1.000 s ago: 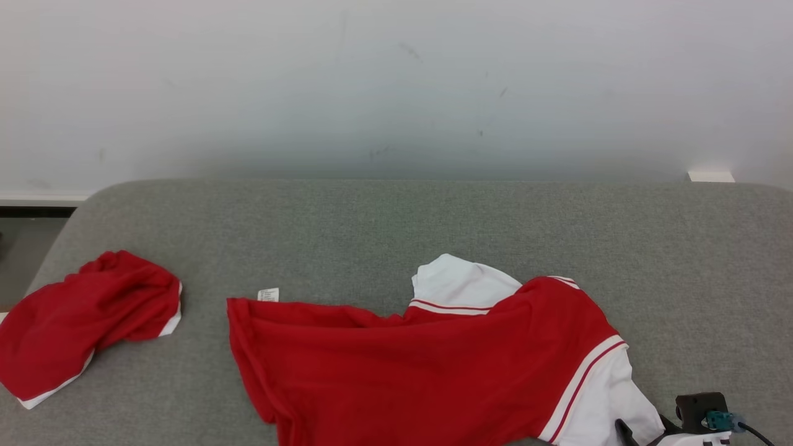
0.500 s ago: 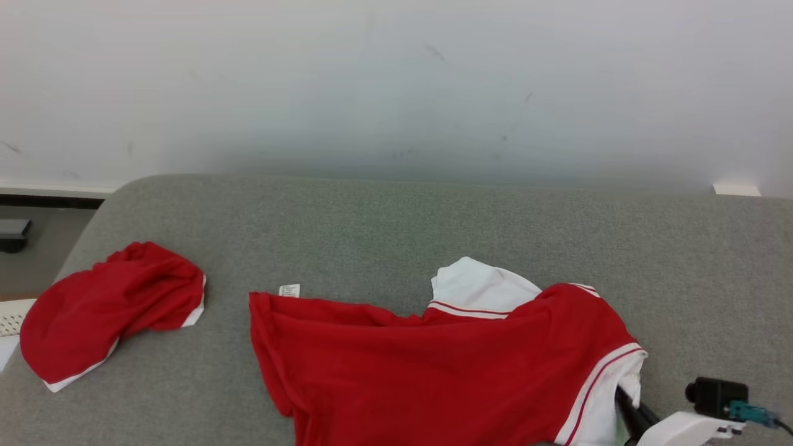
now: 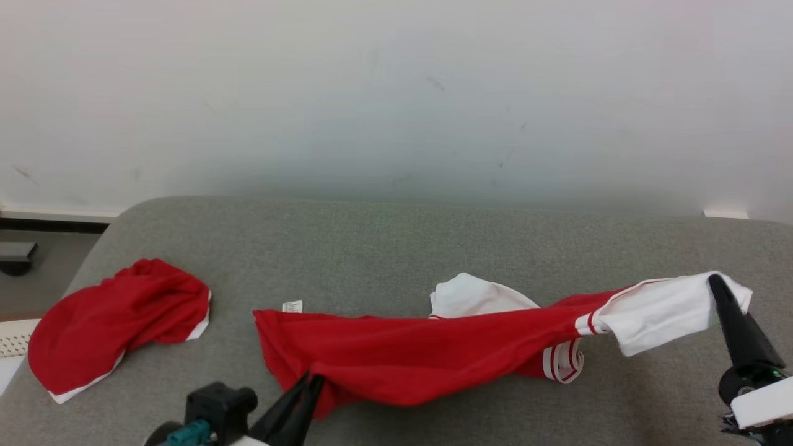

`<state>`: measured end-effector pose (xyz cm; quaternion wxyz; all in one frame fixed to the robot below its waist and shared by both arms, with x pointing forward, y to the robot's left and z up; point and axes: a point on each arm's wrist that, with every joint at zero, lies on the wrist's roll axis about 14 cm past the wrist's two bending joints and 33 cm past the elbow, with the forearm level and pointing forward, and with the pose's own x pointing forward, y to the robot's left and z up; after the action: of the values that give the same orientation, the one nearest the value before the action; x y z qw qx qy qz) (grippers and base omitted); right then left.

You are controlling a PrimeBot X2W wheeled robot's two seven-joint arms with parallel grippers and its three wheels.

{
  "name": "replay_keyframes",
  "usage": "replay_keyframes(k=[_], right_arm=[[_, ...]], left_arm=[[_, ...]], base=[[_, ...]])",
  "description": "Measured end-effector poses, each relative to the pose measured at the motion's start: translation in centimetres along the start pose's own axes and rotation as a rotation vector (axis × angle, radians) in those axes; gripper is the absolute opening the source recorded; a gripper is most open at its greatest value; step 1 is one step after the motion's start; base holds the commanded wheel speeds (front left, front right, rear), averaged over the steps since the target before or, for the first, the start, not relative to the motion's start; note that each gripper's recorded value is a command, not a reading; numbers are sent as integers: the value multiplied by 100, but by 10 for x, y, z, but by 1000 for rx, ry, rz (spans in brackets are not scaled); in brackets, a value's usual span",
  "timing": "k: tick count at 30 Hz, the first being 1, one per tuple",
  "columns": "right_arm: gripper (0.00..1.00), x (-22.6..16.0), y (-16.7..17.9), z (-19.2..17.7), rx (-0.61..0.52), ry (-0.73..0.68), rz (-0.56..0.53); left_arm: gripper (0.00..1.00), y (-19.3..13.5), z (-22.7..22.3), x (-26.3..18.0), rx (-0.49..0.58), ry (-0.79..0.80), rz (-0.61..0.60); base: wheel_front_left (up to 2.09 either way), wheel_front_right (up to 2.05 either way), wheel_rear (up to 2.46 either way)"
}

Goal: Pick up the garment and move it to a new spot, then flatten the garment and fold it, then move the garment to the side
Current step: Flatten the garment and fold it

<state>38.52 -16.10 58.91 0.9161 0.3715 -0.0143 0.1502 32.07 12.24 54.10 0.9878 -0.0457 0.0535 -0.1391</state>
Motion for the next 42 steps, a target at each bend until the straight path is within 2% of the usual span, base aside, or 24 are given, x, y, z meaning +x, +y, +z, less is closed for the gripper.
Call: replay_keyframes(k=[5, 14, 19, 24, 29, 35, 42], right_arm=[[0, -11, 27, 49, -14, -132, 71], [0, -33, 92, 134, -160, -319, 219], [0, -45, 114, 171, -232, -388, 260], [0, -40, 111, 196, -293, -410, 210], [0, 1, 88, 195, -309, -325, 118], [0, 84, 51, 177, -304, -215, 15], [0, 178, 24, 194, -218, -329, -9]], left_arm=[[0, -15, 79, 4, 76, -175, -99], [0, -35, 190, 8, 244, -384, -215], [0, -48, 229, 16, 302, -444, -274], [0, -51, 239, 38, 319, -413, -305], [0, -42, 233, 81, 312, -317, -307], [0, -14, 207, 162, 327, -179, -241], [0, 19, 217, 252, 376, -264, -129]], base=[[0, 0, 0], [0, 0, 0], [0, 0, 0], [0, 0, 0], [0, 0, 0], [0, 0, 0], [0, 0, 0]])
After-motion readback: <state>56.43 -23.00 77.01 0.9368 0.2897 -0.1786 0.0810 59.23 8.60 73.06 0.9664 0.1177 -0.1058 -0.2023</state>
